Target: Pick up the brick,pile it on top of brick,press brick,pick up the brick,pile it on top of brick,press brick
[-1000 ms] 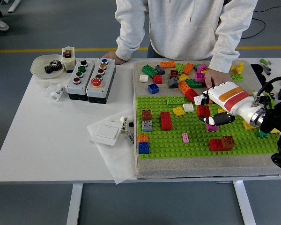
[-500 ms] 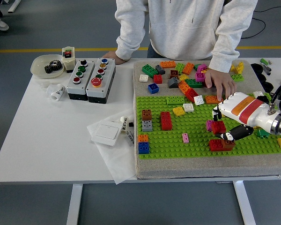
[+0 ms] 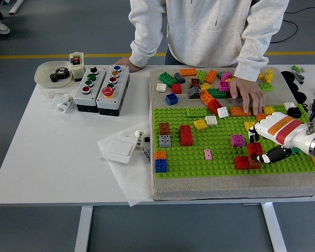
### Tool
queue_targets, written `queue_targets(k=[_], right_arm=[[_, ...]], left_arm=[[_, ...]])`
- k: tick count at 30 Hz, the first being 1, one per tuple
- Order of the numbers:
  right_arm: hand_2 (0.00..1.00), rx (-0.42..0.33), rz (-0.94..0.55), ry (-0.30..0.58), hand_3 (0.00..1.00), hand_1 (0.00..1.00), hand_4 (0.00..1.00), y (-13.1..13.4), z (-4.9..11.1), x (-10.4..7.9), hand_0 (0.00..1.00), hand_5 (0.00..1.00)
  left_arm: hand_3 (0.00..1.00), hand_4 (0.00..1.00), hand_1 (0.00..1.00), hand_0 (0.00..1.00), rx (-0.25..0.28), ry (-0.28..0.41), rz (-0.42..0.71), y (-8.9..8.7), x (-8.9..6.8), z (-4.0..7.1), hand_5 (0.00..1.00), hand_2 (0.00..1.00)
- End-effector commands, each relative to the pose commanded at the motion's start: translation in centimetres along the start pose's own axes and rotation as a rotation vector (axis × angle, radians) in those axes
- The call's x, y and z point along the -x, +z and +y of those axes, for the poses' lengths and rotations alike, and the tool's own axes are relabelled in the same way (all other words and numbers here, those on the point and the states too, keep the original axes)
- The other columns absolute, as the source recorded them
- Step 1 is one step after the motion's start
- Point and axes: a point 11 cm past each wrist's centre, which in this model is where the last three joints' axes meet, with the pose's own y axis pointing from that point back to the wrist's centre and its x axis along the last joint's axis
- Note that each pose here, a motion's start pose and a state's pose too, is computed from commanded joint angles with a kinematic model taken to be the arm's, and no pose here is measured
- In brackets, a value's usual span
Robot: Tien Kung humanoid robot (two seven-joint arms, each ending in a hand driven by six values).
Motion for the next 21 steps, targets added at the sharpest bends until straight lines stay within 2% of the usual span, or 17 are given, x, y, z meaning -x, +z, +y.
queue_targets(k=[9,21], right_arm=[[0.513,0.009,-0.021,-0.014,0.495,0.458,0.742,0.48,0.79,0.51,0.512,0.391],[0.513,0.004,-0.043,-0.006,0.495,0.458,0.746,0.16,0.39,0.89,0.512,0.392]], left_arm=[[0.628,0.683,0.743,0.732,-0.001,-0.001,-0.001,-0.01,0.07,0.02,0.615,0.79],[0.628,0.682,0.743,0.731,-0.001,-0.004,-0.001,0.04,0.19,0.05,0.616,0.791]])
